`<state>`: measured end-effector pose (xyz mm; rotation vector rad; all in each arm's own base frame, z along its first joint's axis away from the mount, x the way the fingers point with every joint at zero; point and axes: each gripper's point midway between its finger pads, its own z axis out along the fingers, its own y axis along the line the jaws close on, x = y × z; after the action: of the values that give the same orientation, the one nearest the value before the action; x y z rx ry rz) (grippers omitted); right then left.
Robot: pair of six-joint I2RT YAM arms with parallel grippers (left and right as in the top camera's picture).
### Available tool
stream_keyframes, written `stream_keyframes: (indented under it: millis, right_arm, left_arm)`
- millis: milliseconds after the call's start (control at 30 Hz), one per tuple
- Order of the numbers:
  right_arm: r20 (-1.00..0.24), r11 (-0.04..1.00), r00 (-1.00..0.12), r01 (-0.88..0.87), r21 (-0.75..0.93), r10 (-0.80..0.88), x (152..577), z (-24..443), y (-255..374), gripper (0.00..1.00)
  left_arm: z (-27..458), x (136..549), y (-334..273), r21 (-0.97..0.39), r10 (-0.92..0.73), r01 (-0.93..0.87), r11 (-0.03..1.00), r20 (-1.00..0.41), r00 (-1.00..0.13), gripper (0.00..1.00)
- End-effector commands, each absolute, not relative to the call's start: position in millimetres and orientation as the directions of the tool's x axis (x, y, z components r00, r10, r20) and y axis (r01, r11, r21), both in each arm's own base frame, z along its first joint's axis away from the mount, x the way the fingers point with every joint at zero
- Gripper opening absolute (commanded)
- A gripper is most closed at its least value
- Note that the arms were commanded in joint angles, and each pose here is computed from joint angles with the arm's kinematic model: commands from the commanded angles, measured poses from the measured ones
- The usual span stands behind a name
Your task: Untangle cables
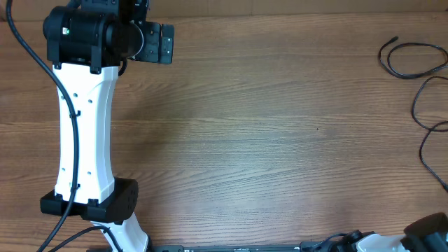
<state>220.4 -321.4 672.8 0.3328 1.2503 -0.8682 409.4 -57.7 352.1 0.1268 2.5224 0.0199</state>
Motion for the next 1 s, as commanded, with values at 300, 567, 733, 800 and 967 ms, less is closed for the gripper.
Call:
stream_keyframes:
  millis: [300,567,733,800,967]
  right_arm:
    - [-0.903,0.758,-0.38,0.644,-0.1,0.203,264,409,-437,0.04]
    - [-0.709,0.591,-0.302,0.782,0.198,0.637,256,236,-443,0.04]
    - [-0.586,0.363,-0.152,0.894,0.262,0.796,233,156,-438,0.04]
    - [-0.543,0.296,-0.092,0.906,0.301,0.835,230,130,-430,0.04]
    - [-0.414,0.079,0.102,0.914,0.397,0.904,220,76,-408,0.04]
  left_arm:
    - [351,411,-59,0.051,0.114,0.104,0.993,-0.577,-0.809,0.96]
    - [354,414,-61,0.043,0.11,0.105,0.994,-0.59,-0.8,0.96]
    - [351,411,-60,0.046,0.115,0.109,0.993,-0.576,-0.809,0.96]
    - [351,411,-60,0.046,0.115,0.108,0.993,-0.577,-0.809,0.96]
    - [351,411,-60,0.046,0.115,0.108,0.993,-0.577,-0.808,0.95]
